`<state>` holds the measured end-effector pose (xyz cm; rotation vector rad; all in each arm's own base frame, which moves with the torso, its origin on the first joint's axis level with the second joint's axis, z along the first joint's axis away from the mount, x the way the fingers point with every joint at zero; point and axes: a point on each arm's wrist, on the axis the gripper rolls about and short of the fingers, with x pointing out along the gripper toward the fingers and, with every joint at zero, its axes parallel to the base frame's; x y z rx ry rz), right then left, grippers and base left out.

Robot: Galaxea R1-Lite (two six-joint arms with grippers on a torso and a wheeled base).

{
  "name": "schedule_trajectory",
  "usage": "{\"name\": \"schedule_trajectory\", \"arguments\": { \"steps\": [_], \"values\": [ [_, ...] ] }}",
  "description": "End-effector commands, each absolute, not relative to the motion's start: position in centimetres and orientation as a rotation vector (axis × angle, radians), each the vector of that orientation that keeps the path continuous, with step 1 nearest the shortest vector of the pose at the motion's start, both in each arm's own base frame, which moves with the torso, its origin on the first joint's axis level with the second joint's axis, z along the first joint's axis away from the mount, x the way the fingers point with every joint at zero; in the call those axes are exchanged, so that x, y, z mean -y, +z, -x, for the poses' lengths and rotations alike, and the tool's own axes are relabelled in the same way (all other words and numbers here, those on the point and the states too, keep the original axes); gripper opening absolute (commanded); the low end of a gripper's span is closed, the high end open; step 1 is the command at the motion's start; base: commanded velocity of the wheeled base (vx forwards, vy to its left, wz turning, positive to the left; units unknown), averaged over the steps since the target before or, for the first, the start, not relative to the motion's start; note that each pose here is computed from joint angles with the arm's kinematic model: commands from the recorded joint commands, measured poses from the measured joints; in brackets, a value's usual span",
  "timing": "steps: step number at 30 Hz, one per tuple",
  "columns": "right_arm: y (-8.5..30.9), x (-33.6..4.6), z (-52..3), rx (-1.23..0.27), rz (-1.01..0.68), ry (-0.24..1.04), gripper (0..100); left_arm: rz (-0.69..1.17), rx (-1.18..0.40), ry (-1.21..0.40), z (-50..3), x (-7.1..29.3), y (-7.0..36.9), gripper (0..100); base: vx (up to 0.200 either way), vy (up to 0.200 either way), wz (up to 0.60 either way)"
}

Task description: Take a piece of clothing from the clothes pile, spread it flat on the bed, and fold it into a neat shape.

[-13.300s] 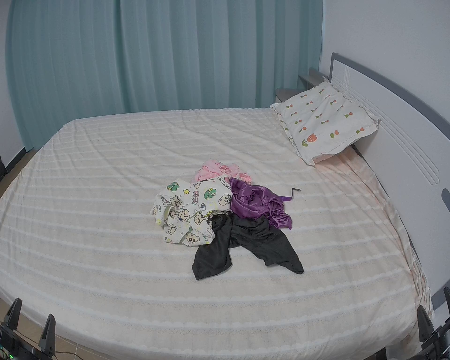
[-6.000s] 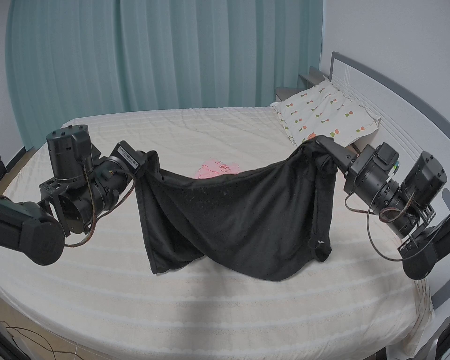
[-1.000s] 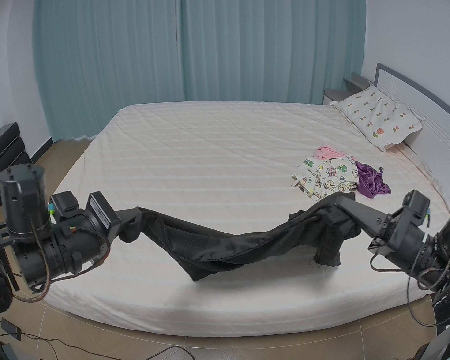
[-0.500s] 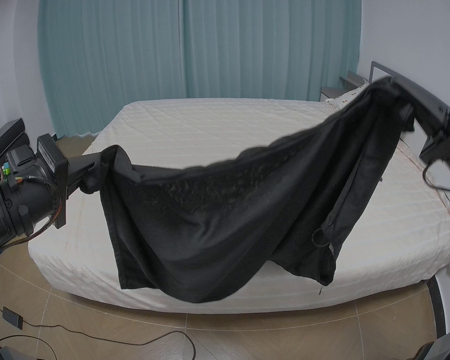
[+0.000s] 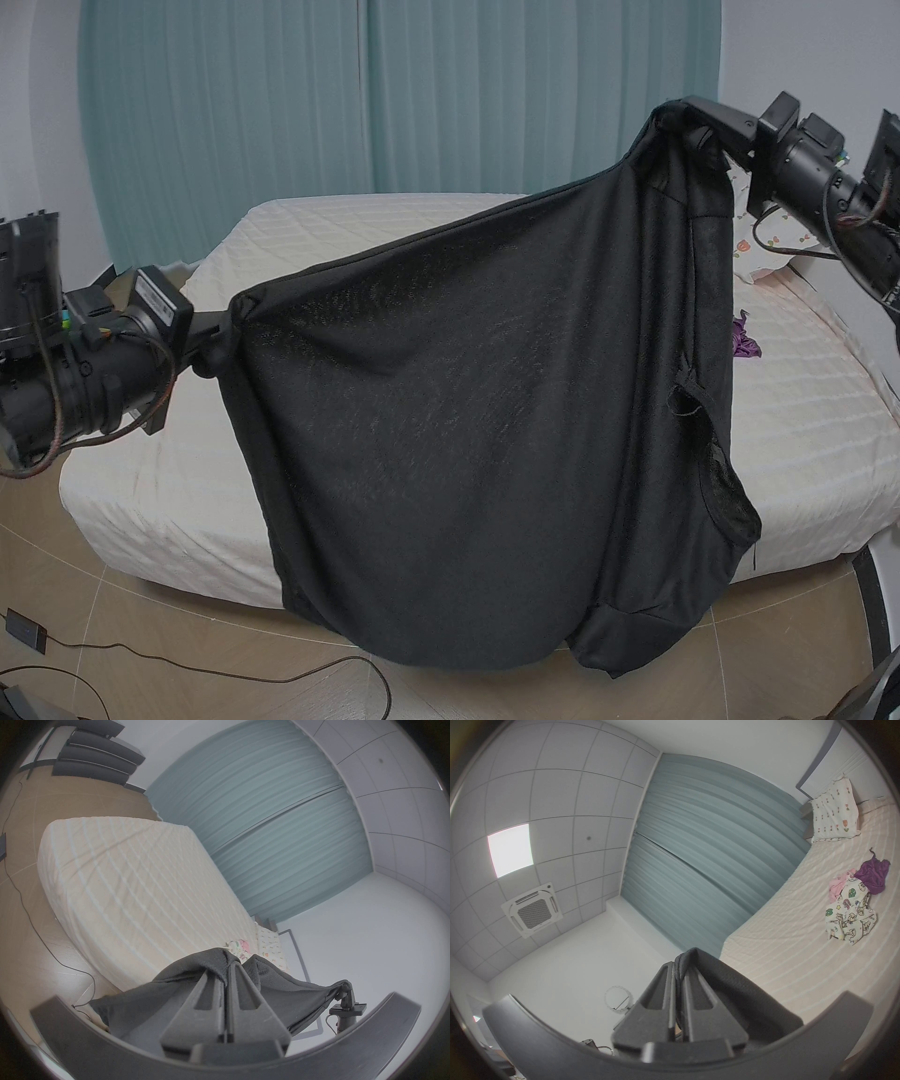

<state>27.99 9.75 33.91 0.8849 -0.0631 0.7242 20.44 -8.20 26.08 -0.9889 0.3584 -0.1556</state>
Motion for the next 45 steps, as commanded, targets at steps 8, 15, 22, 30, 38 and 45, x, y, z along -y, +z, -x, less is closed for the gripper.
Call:
{"name": "schedule_trajectory", "arguments": {
  "steps": [8, 15, 22, 30, 38, 45],
  "values": [
    [27.8, -10.4, -35.9, -0.054, -0.843, 0.606, 0, 0.979, -0.432, -0.063, -29.7, 9.8, 21.9, 0, 0.2, 0.0, 0.0],
    [23.6, -10.7, -39.6, -0.093, -0.842, 0.534, 0, 0.976, -0.453, -0.006, -33.9, 9.7, 19.8, 0, 0.2, 0.0, 0.0],
    [21.9, -10.9, -41.1, -0.087, -0.848, 0.512, 0, 0.967, -0.471, 0.025, -36.8, 9.8, 18.0, 0, 0.2, 0.0, 0.0],
    [19.1, -11.1, -43.4, -0.111, -0.852, 0.447, 0, 0.961, -0.487, 0.038, -40.5, 10.7, 15.6, 0, 0.2, 0.0, 0.0],
    [16.2, -11.6, -44.7, -0.162, -0.849, 0.413, 0, 0.955, -0.527, 0.066, -42.4, 11.2, 12.7, 0, 0.2, 0.0, 0.0],
    [12.4, -12.6, -46.0, -0.223, -0.847, 0.366, 0, 0.94, -0.592, 0.108, -43.8, 11.5, 8.9, 0, 0.029, 0.0, 0.0]
  ]
}}
